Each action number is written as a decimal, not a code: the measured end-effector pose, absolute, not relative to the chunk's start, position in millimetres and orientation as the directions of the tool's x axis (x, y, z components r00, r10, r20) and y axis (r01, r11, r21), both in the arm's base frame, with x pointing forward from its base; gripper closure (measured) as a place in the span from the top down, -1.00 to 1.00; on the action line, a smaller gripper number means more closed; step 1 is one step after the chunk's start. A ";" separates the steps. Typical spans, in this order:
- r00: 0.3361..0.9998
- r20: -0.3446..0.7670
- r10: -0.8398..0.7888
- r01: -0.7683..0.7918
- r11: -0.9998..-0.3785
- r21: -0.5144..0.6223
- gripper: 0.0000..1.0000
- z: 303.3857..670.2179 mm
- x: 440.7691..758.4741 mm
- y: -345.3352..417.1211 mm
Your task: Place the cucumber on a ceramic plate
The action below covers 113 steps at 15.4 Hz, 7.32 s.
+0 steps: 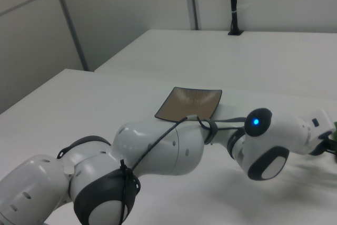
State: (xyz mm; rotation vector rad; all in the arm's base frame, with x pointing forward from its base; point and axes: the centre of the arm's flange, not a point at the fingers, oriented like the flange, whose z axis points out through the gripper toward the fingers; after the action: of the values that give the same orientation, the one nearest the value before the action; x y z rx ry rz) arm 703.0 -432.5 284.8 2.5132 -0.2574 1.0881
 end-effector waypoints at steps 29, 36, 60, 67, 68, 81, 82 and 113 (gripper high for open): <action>0.588 0.808 -0.035 -0.364 -0.904 0.226 -0.18 301.1 718.0 -428.6; 0.531 0.847 -0.024 -0.294 -0.942 0.158 -0.18 432.3 736.9 -364.1; 0.894 0.362 -0.266 -0.210 -0.960 -0.185 -0.18 465.5 706.2 -48.8; 0.868 0.367 -0.335 -0.257 -0.935 -0.246 -0.18 406.4 693.5 -30.8; 0.868 0.362 -0.341 -0.263 -0.932 -0.248 -0.18 399.5 691.0 -30.7; 0.876 0.328 -0.354 -0.281 -0.927 -0.248 -0.14 379.5 684.0 -28.8; 0.877 0.325 -0.354 -0.282 -0.927 -0.247 -0.07 378.0 684.0 -28.7; 0.993 0.002 -0.117 -0.117 -0.990 -0.074 1.00 616.3 527.9 32.4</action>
State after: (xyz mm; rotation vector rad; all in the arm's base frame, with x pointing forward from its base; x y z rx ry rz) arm 527.9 32.4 616.3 3.2097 -0.1885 0.0106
